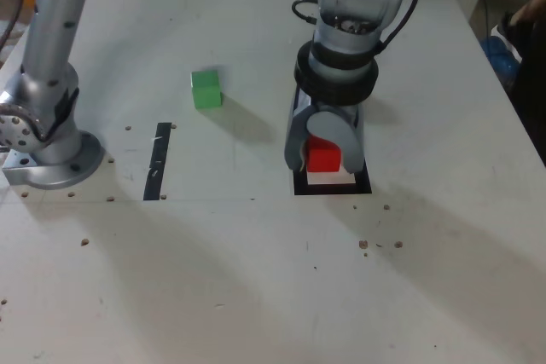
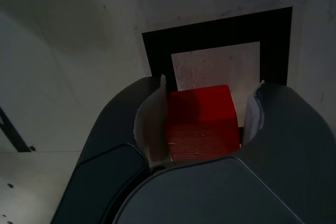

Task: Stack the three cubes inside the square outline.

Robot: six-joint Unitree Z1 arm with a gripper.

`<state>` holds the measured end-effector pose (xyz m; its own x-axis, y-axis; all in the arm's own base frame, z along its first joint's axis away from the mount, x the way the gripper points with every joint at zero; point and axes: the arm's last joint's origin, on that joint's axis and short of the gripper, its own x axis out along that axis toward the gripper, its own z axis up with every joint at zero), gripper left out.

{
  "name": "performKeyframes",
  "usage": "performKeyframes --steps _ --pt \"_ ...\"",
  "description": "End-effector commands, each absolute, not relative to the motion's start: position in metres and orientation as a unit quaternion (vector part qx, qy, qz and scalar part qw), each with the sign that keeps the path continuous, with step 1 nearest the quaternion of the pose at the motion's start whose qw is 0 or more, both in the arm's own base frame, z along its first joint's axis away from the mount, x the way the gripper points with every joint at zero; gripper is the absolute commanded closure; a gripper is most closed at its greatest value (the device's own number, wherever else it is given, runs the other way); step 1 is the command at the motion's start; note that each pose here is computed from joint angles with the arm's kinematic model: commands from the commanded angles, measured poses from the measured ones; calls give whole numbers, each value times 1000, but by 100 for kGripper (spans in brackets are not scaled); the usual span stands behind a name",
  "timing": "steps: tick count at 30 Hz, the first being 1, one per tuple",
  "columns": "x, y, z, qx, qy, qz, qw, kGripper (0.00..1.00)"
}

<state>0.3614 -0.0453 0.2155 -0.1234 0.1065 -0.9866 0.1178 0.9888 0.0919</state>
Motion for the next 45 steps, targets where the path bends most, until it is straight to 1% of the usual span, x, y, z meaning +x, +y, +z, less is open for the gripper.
performKeyframes --steps 1,7,11,14,19,22,24,26,28,33,37,40,42,45 --pt "362 -44 210 69 751 -2 657 67" --pt "361 -43 207 64 750 0 658 66" --pt "362 -43 206 64 749 1 660 59" --pt "362 -42 207 64 748 1 661 49" --pt "361 -42 209 64 748 2 661 25" --pt "359 -42 213 63 747 1 662 12" --pt "357 -42 217 62 744 0 665 6" --pt "354 -42 223 60 742 -1 668 2" --pt "349 -41 230 59 740 -1 670 1" --pt "338 -39 250 61 740 1 670 1" --pt "333 -32 277 85 735 26 672 1" --pt "332 -15 293 100 737 47 667 1" --pt "333 2 298 103 741 58 661 1" --pt "335 33 296 95 750 69 651 1"
